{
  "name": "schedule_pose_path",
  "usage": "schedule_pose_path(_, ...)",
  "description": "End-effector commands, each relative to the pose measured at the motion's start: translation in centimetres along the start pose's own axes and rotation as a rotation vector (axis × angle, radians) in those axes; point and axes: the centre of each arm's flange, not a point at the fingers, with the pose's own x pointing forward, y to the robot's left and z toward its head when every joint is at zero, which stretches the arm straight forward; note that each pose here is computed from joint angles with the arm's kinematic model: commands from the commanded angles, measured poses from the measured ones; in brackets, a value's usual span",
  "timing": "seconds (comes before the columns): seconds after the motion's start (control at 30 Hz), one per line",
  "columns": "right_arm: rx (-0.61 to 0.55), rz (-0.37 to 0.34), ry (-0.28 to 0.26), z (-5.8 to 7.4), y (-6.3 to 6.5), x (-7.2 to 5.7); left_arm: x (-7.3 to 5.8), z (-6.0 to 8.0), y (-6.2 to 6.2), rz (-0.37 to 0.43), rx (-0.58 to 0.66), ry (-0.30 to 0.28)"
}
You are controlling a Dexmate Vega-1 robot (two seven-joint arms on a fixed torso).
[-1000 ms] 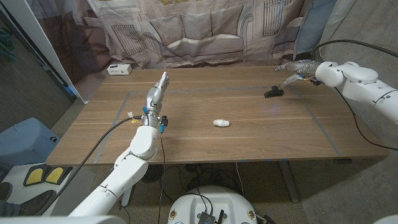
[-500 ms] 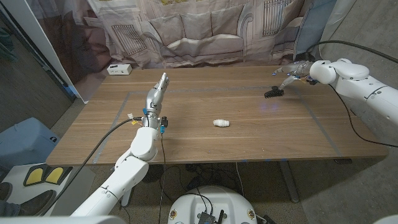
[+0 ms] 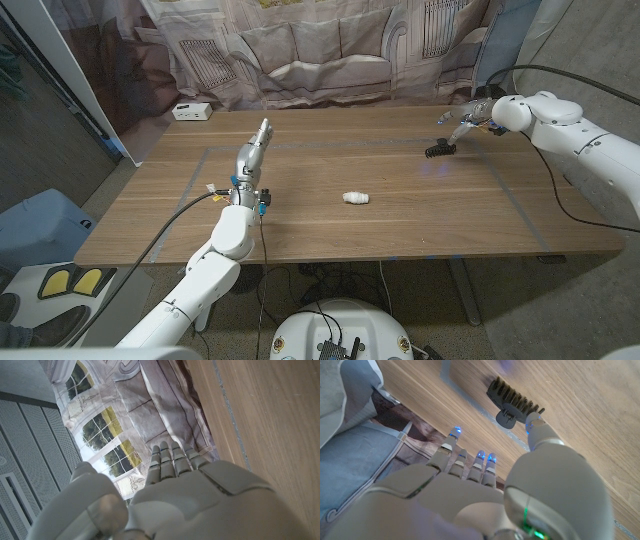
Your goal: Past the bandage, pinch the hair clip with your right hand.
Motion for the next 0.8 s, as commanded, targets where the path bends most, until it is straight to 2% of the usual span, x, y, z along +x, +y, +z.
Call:
schedule_pose_path(0.03,0.042,0.052,0.009,-0.1,-0.3,1.4,-0.1,-0.4,-0.1,0.0,0.005,0.019)
schedule_pose_path(0.43,0.058,0.079,0.02,-0.1,0.2,2.3,0.0,-0.7,-0.1,0.003,0.001,0.026)
schedule_pose_path(0.8,0.073,0.085,0.023,0.0,1.1,3.2,0.2,-0.8,-0.3,-0.01,0.004,0.021)
